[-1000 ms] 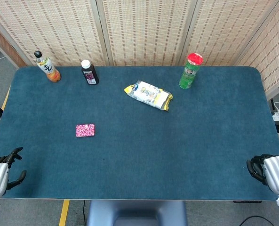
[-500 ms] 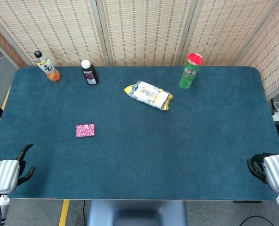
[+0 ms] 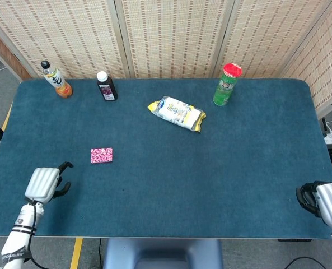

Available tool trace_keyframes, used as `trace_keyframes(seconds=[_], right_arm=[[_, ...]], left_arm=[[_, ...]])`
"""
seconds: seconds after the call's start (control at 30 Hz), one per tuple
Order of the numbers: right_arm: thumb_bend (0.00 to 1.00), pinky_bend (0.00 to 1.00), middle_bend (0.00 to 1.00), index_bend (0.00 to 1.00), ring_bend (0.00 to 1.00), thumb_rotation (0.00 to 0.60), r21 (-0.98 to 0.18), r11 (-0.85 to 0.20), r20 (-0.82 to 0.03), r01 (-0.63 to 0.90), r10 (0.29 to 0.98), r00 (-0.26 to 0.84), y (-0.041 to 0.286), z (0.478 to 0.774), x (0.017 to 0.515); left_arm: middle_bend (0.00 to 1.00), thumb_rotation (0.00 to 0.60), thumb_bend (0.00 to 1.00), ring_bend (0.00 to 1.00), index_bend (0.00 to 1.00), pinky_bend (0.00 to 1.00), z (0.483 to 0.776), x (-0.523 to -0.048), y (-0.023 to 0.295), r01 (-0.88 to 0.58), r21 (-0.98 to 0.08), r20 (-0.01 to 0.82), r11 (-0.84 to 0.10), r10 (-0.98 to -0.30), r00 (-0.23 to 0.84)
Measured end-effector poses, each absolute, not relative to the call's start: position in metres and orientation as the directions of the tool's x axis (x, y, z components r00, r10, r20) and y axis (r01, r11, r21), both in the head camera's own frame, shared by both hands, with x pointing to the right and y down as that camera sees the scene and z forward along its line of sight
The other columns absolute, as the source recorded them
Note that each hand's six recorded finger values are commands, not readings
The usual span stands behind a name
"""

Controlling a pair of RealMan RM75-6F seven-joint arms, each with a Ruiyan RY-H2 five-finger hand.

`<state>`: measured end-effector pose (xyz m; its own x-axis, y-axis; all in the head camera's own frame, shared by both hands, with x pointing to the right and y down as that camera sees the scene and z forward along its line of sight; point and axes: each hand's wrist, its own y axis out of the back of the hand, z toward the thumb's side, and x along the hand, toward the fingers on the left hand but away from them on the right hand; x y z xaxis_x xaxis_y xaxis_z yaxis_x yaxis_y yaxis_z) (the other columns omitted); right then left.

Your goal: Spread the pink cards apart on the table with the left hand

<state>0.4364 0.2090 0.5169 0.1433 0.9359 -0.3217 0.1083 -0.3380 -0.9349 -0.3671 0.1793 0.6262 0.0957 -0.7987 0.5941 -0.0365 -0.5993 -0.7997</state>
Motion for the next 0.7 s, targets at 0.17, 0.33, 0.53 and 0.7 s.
trace_keyframes(seconds=[0.17, 0.33, 0.53, 0.7], right_arm=[[0.45, 1.00, 0.89, 1.00, 0.85, 0.600, -0.933, -0.340, -0.322, 0.119, 0.935, 0.146, 0.209, 0.516, 0.437], [0.45, 1.00, 0.89, 1.00, 0.85, 0.600, -0.931, -0.342, -0.323, 0.128, 0.935, 0.147, 0.208, 0.514, 0.438], [0.45, 1.00, 0.89, 1.00, 0.85, 0.600, -0.929, -0.344, -0.324, 0.133, 0.934, 0.150, 0.208, 0.514, 0.438], [0.45, 1.00, 0.89, 1.00, 0.85, 0.600, -0.927, -0.349, -0.328, 0.137, 0.932, 0.154, 0.207, 0.514, 0.438]], left_arm=[[1.00, 0.600, 0.36, 1.00, 0.26, 1.00, 0.647, -0.345, 0.164, -0.042, -0.796, 0.600, -0.603, -0.797, 0.077], [1.00, 0.600, 0.36, 1.00, 0.26, 1.00, 0.666, -0.324, 0.154, -0.062, -0.797, 0.601, -0.601, -0.799, 0.031], [1.00, 0.600, 0.36, 1.00, 0.23, 1.00, 0.689, -0.306, 0.143, -0.058, -0.792, 0.609, -0.608, -0.793, -0.019], [1.00, 0.600, 0.36, 1.00, 0.23, 1.00, 0.705, -0.293, 0.137, -0.046, -0.790, 0.613, -0.611, -0.790, -0.035]])
